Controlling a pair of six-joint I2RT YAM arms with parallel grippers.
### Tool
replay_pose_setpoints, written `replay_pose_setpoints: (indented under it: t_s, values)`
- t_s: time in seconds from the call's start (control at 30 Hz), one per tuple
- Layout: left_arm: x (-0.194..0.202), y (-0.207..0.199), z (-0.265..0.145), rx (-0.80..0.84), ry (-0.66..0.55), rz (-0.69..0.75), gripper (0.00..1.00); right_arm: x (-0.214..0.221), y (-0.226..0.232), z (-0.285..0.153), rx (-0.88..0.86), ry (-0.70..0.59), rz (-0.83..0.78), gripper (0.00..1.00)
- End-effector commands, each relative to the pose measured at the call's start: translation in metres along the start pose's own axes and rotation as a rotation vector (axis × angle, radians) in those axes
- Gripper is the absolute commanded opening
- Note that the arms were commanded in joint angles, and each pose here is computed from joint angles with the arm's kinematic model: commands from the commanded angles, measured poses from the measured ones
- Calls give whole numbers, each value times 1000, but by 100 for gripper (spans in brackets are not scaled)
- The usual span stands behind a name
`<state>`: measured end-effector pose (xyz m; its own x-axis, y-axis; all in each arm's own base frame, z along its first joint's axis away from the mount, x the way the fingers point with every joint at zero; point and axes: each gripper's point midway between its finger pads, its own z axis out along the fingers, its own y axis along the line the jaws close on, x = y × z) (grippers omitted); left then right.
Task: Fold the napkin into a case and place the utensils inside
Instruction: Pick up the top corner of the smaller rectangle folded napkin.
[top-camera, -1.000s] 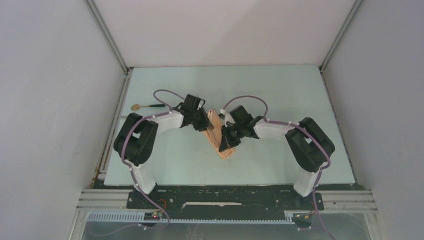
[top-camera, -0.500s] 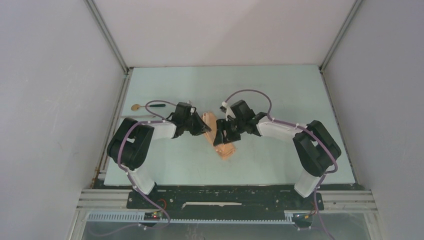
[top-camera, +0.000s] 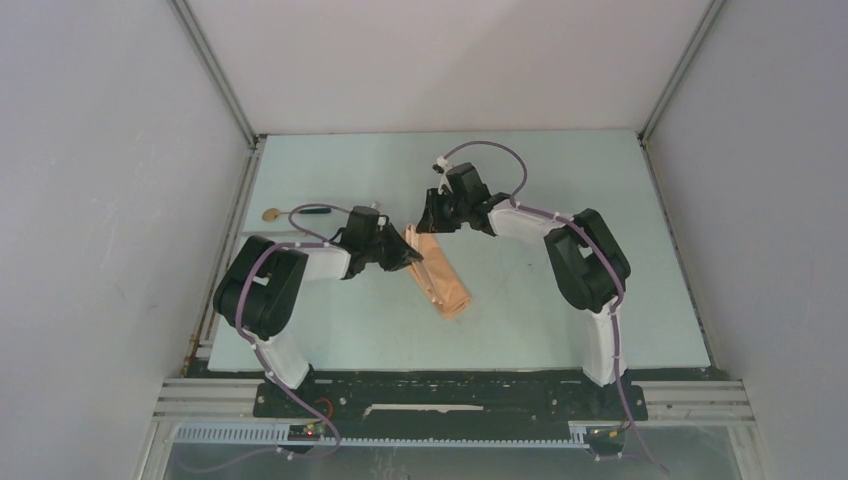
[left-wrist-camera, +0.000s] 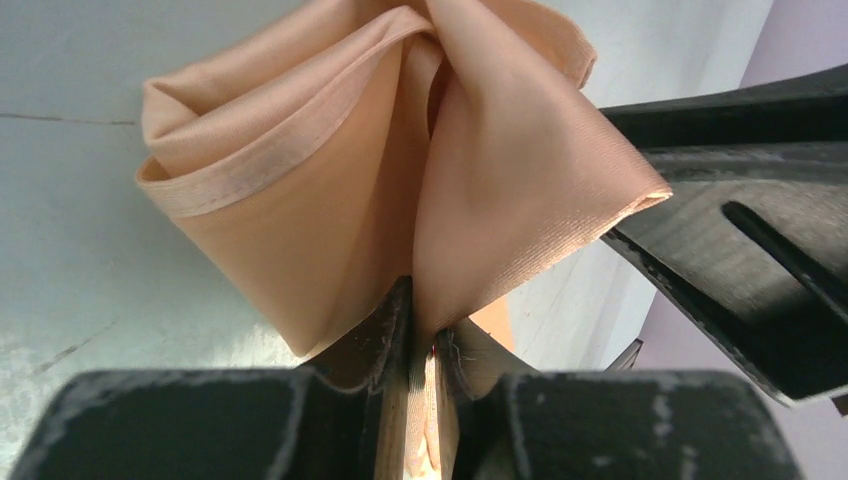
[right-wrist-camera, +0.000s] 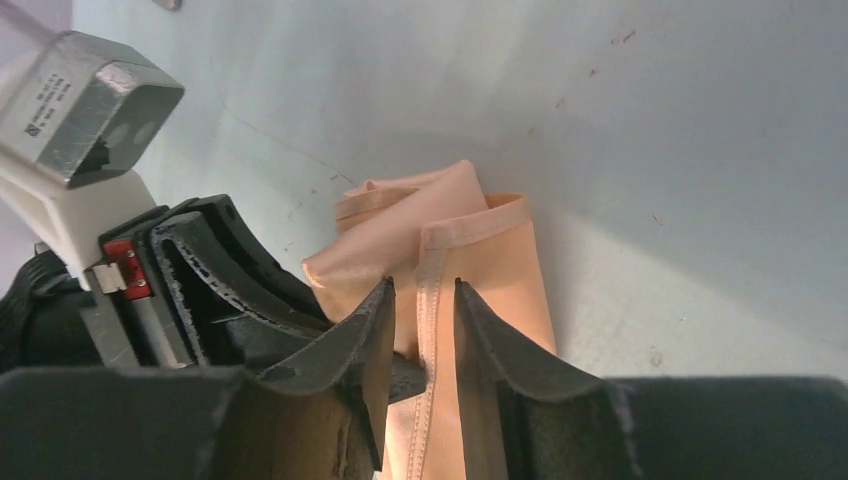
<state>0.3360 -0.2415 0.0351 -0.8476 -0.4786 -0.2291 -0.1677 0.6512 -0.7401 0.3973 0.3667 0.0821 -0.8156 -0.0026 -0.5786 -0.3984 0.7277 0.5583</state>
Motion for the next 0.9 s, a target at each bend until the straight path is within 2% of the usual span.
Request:
replay_pose_setpoints:
  t_s: [0.0, 0.1, 0.2, 0.33, 0.43, 0.57, 0.77, 0.8, 0.87]
  values:
    - [-3, -6, -2, 44, -8, -5, 17, -15, 5, 1, -24, -42, -34, 36]
    - [-2, -4, -1, 42, -5, -5, 17, -8, -3, 7, -18, -17, -20, 45]
    - [-3, -2, 0, 42, -5, -8, 17, -5, -5, 11, -27, -11, -23, 49]
    - [-1, -1, 1, 43, -1, -11, 16, -4, -4, 17, -21, -3, -57, 50]
    - [-1, -1, 1, 45, -1, -12, 16, -4, -10, 22, 14, 12, -62, 47]
    - [0, 0, 1, 42, -1, -12, 16, -7, -13, 23, 26, 3, -63, 37]
    - [1, 1, 1, 43, -1, -14, 15, -11, -9, 22, 4, 0, -64, 3]
    - [0, 1, 0, 43, -4, -14, 16, -13, -7, 21, -2, -3, -69, 0]
    - [-1, 0, -2, 48, -9, -14, 17, -14, -2, 19, -27, -7, -84, 0]
